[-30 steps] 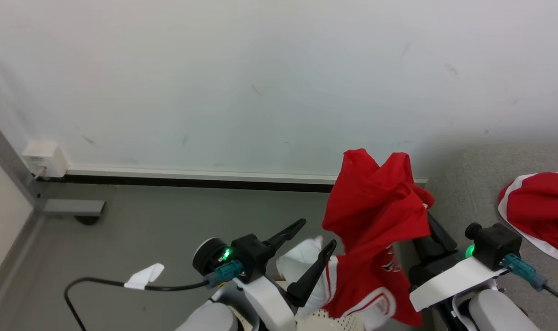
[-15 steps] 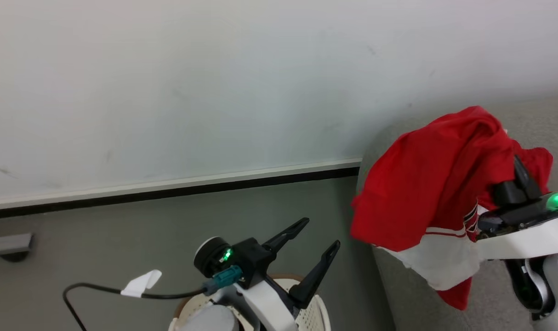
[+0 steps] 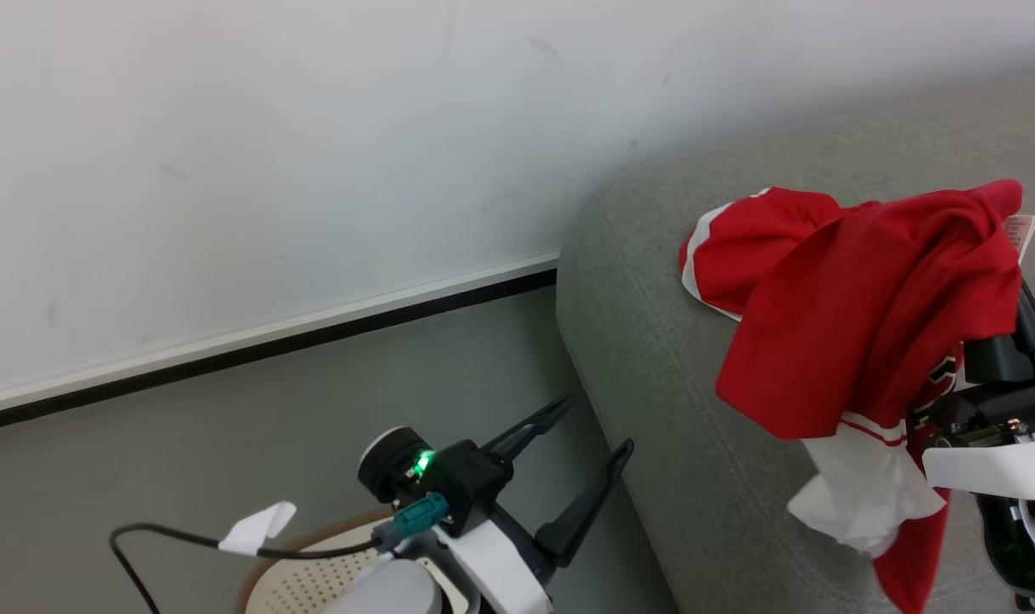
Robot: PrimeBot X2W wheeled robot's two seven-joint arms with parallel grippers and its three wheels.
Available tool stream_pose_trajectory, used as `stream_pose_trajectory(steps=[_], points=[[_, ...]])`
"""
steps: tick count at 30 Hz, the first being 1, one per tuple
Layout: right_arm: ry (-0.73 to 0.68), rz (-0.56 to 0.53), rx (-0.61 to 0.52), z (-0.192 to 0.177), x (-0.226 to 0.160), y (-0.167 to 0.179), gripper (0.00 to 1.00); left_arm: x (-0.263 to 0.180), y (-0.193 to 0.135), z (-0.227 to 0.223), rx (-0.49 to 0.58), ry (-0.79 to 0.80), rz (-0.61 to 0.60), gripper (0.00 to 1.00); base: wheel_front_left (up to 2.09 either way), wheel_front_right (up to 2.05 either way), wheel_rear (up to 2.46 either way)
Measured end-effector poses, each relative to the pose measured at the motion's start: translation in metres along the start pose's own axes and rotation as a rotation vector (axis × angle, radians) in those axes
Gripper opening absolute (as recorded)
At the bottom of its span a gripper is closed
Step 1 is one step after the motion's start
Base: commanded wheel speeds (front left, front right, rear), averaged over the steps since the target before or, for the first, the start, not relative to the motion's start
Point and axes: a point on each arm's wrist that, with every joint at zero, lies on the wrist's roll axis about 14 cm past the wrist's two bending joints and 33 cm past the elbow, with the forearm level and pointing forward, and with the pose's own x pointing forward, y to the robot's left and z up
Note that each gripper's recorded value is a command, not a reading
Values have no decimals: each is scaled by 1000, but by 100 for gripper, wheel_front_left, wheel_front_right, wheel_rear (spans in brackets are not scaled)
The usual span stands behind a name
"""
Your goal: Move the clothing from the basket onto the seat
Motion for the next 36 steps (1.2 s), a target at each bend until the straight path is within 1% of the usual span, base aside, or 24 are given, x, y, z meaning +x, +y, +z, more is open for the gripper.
stream_pose_trajectory(steps=[5, 9, 13, 16, 18, 26, 30, 32, 36], points=[[7, -25, -6, 2, -3, -7, 0, 7, -6, -6, -22, 2, -30, 100, 0, 0, 0], [19, -12, -8, 0, 6, -5, 0, 10, -4, -6, -29, -9, -34, 100, 0, 0, 0], [11, 9, -33, 7, 30, -8, 0, 7, 3, -13, -50, -4, -16, 100, 0, 0, 0], [-1, 17, 0, 10, 52, -11, 0, 5, 13, -17, -56, -3, 6, 100, 0, 0, 0], [0, 23, -12, 10, 66, -14, 0, 1, 21, -21, -66, 3, 26, 100, 0, 0, 0], [-21, -20, -85, 3, 118, -46, 0, -14, 60, -45, -81, 34, 104, 100, 0, 0, 0], [44, -77, -117, -28, 131, -67, 0, -22, 80, -62, -101, 56, 146, 100, 0, 0, 0], [115, -108, -125, -56, 132, -78, 0, -25, 89, -70, -109, 65, 162, 100, 0, 0, 0], [280, -180, -104, -122, 126, -101, 0, -32, 108, -87, -125, 86, 196, 100, 0, 0, 0]])
